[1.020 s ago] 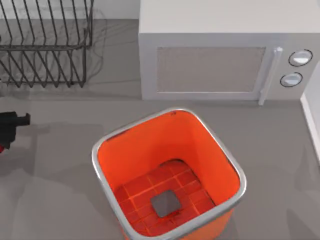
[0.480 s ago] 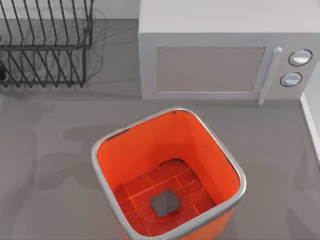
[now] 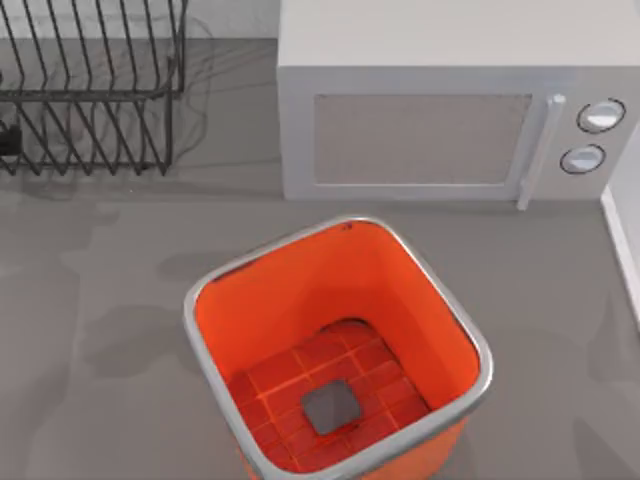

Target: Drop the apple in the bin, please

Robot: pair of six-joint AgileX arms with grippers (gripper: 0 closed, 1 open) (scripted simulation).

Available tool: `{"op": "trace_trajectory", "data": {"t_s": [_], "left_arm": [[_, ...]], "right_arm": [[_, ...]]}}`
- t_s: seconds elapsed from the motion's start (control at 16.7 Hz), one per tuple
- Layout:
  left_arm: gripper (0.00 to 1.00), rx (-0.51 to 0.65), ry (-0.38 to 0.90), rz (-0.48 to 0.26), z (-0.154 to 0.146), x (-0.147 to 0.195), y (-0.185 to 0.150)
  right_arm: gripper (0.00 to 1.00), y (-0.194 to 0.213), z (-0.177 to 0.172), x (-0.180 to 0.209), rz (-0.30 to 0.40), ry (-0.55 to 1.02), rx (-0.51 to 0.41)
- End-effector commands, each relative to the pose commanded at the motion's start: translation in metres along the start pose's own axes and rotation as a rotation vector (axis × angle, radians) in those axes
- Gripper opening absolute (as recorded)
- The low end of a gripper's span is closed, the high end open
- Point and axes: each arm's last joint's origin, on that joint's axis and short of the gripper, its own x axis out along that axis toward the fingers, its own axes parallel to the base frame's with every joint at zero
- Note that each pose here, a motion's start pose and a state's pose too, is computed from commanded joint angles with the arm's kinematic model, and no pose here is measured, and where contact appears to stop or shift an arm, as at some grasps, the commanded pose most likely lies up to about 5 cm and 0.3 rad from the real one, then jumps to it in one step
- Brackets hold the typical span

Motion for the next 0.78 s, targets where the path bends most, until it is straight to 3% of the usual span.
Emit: {"op": "trace_trajectory", "data": {"t_s": [0.18,0.36,0.6,0.78], "left_arm": [[0.00,0.218,-0.001,-0.009,0.002,0.000,-0.042],[0.00,0.548,-0.007,-0.023,-0.009,-0.001,-0.107],[0.00,1.067,-0.022,-0.051,-0.054,-0.005,-0.204],[0.00,1.416,-0.053,-0.071,-0.101,-0.011,-0.257]], "right_arm": [[1.00,0.000,0.000,0.000,0.000,0.000,0.000],[1.00,0.000,0.000,0.000,0.000,0.000,0.000],[1.00,0.000,0.000,0.000,0.000,0.000,0.000],[1.00,0.000,0.000,0.000,0.000,0.000,0.000]]}}
